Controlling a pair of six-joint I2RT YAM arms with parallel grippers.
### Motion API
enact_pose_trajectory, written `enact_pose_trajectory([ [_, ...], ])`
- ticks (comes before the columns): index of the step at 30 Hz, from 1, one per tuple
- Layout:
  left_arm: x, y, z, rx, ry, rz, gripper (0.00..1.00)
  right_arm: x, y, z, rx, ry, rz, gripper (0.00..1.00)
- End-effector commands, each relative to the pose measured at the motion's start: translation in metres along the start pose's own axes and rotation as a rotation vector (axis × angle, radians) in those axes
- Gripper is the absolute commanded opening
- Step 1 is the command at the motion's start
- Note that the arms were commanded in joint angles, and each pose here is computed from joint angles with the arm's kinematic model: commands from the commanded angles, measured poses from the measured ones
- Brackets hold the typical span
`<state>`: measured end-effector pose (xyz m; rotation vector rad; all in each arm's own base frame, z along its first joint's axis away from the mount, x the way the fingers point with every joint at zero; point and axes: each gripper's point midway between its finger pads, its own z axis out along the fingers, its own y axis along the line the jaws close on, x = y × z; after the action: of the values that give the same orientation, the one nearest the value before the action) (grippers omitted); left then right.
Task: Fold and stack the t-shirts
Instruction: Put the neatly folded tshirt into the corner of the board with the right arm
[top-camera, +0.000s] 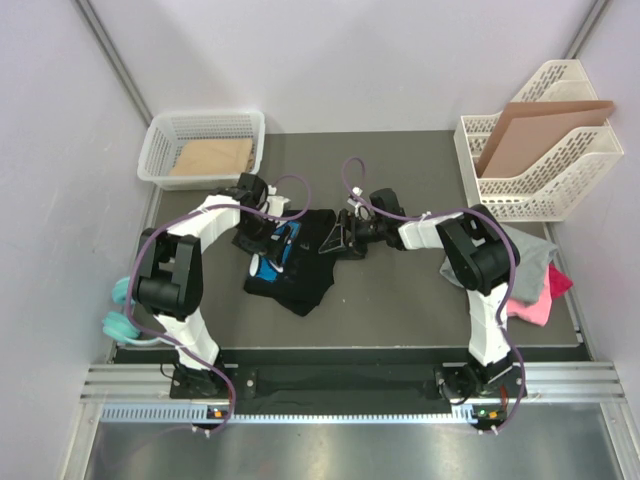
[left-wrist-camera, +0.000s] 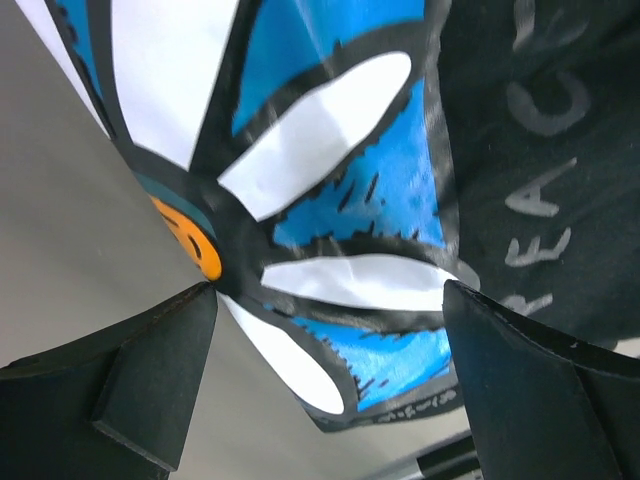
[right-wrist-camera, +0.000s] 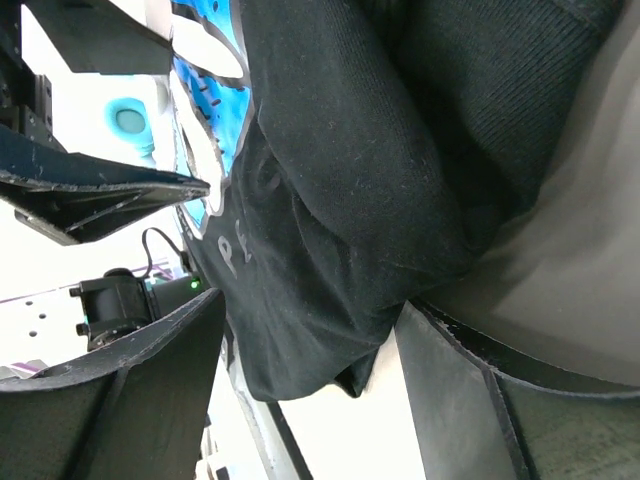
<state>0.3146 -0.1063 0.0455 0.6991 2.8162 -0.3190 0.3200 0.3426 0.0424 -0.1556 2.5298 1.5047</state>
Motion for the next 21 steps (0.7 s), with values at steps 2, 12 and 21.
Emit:
enact_pose_trajectory([
  [2, -0.008, 0.006, 0.017, -0.005, -0.024, -0.01, 0.99, 0.028, -0.07, 0.002, 0.22, 0.029, 0.105, 0.7],
  [12, 0.0, 0.003, 0.027, 0.011, -0.009, -0.022, 0.99, 0.032, -0.072, 0.025, 0.225, 0.056, 0.116, 0.7],
  [21, -0.002, -0.008, 0.019, 0.037, -0.021, -0.015, 0.99, 0.039, -0.048, 0.068, 0.186, 0.117, 0.102, 0.68],
])
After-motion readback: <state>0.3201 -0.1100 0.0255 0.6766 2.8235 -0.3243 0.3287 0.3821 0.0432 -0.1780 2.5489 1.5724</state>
